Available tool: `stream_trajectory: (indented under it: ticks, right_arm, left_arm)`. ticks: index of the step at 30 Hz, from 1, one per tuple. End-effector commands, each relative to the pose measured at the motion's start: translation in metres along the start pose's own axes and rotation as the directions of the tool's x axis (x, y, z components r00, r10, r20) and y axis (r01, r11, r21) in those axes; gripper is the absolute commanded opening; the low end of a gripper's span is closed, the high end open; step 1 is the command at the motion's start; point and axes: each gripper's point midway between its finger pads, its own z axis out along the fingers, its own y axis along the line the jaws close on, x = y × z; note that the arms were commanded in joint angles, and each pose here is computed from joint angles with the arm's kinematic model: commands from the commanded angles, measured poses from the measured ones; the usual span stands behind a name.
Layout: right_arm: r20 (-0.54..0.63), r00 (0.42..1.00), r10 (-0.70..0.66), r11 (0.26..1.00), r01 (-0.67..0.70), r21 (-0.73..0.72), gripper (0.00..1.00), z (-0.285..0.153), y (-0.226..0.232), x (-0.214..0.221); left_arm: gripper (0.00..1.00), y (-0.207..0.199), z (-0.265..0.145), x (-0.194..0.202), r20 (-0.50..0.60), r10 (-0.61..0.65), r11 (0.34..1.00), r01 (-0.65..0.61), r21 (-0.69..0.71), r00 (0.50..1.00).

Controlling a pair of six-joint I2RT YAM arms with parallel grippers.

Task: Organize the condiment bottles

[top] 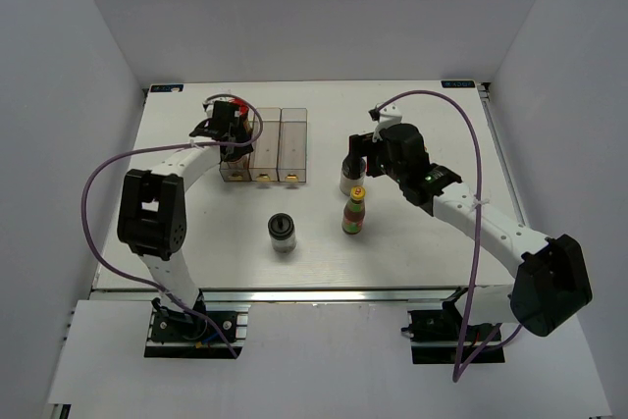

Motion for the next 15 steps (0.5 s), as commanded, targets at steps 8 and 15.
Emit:
stream_trajectory:
  ticks: [8, 15]
  right_arm:
    - [0.059, 0.998, -0.006, 1.0, 0.006, -0.008, 0.89, -0.004, 0.001, -0.023]
    - [0.067, 0.998, 0.001, 0.999, 0.001, -0.033, 0.89, -0.013, 0.006, -0.025]
  left_arm:
    - [0.84, -0.017, -0.027, -0.053, 0.139, 0.004, 1.0, -0.007, 0.024, 0.99]
    - [0.98, -0.03, -0.058, -0.074, 0.189, 0.028, 0.995, -0.045, 0.085, 0.982]
